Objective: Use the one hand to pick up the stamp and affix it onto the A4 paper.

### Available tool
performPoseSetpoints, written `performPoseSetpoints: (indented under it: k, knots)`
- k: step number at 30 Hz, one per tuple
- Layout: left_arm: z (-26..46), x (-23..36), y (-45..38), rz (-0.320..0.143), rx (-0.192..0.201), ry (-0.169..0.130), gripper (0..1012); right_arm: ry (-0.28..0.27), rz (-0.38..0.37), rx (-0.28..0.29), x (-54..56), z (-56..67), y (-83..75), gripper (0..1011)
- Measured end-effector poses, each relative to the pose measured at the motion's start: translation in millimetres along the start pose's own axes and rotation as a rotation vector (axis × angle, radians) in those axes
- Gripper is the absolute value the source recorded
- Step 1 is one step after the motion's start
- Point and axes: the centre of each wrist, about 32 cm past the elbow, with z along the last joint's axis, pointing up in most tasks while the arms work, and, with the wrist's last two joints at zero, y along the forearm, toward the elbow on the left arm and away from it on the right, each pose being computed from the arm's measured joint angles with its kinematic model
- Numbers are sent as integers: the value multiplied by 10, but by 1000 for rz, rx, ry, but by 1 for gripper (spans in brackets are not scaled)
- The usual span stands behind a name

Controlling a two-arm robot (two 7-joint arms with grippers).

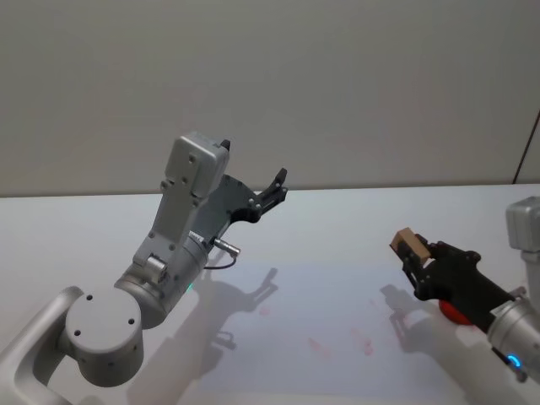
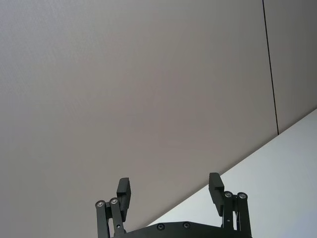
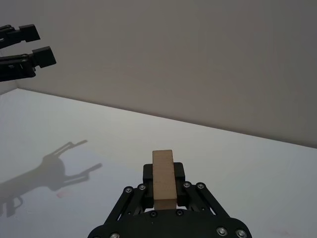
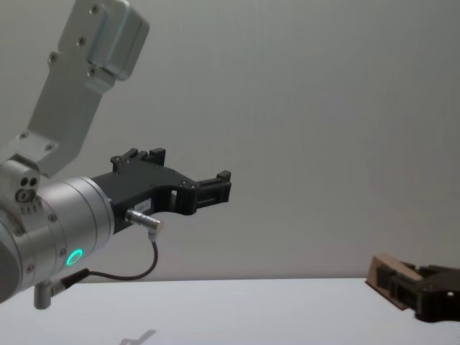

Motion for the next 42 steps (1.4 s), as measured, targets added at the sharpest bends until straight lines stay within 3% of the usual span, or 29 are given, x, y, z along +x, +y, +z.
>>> performPoseSetpoints:
  k: [18, 42]
  knots:
    - [0, 0, 0, 0, 0, 0, 1001, -78, -41, -32, 385, -125, -310, 220]
    - [0, 0, 0, 0, 0, 0, 1001, -150, -80, -109, 582, -376, -531, 221]
